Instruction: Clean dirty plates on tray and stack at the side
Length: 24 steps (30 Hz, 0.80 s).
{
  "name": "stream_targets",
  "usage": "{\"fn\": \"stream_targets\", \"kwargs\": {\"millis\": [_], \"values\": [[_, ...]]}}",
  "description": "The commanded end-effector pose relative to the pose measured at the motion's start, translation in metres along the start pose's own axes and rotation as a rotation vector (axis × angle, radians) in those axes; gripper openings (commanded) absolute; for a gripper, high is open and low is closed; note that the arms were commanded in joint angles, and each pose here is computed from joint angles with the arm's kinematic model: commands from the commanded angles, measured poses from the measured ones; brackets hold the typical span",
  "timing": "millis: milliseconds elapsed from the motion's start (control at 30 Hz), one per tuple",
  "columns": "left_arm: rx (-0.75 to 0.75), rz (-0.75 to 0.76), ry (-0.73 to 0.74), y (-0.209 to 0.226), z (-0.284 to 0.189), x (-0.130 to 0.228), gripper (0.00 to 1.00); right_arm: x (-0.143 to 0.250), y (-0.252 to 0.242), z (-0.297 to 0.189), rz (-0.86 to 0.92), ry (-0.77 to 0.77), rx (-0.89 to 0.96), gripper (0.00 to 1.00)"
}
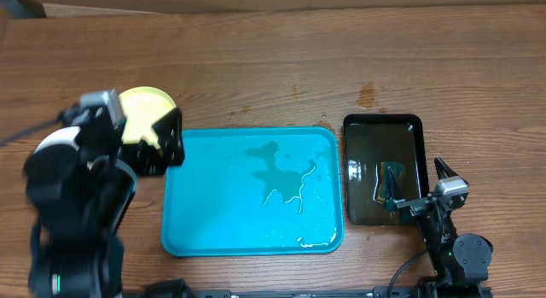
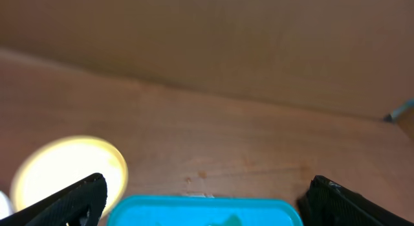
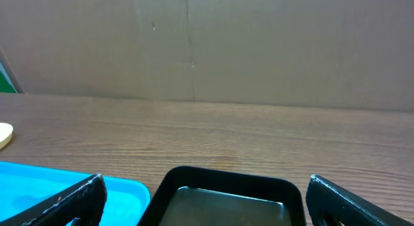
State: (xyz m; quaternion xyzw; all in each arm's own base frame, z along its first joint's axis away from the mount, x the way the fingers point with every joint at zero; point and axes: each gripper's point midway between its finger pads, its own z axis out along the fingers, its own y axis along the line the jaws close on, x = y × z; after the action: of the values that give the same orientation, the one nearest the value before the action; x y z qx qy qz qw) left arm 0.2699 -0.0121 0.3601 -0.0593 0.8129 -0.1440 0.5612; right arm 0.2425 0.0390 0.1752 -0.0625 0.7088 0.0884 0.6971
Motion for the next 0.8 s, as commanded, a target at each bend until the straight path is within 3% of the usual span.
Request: {"fn": "stream_targets", "kwargs": {"millis": [0, 300, 433, 467, 567, 667, 767], "values": [[-0.053, 0.065, -0.084, 0.004, -0.030, 0.009, 1.00, 0.002, 0.000, 0.000, -0.008, -0.003, -0.005, 1.00], [-0.071, 0.108, -0.218, 0.017, -0.053, 0.069, 1.00, 0.002, 0.000, 0.000, -0.008, -0.003, -0.005, 1.00], [-0.022, 0.138, -0.424, 0.013, -0.056, 0.057, 1.00, 0.002, 0.000, 0.000, -0.008, -0.003, -0.005, 1.00], [0.018, 0.137, -0.563, 0.008, -0.062, 0.044, 1.00, 0.002, 0.000, 0.000, -0.008, -0.003, -0.005, 1.00], [0.084, 0.122, -0.737, 0.003, -0.071, 0.032, 1.00, 0.002, 0.000, 0.000, -0.008, -0.003, -0.005, 1.00], [0.132, 0.075, -0.805, 0.005, -0.066, 0.037, 1.00, 0.002, 0.000, 0.000, -0.008, -0.003, -0.005, 1.00], [0.140, 0.025, -0.773, 0.015, -0.047, 0.054, 1.00, 0.002, 0.000, 0.000, -0.008, -0.003, -0.005, 1.00]]}}
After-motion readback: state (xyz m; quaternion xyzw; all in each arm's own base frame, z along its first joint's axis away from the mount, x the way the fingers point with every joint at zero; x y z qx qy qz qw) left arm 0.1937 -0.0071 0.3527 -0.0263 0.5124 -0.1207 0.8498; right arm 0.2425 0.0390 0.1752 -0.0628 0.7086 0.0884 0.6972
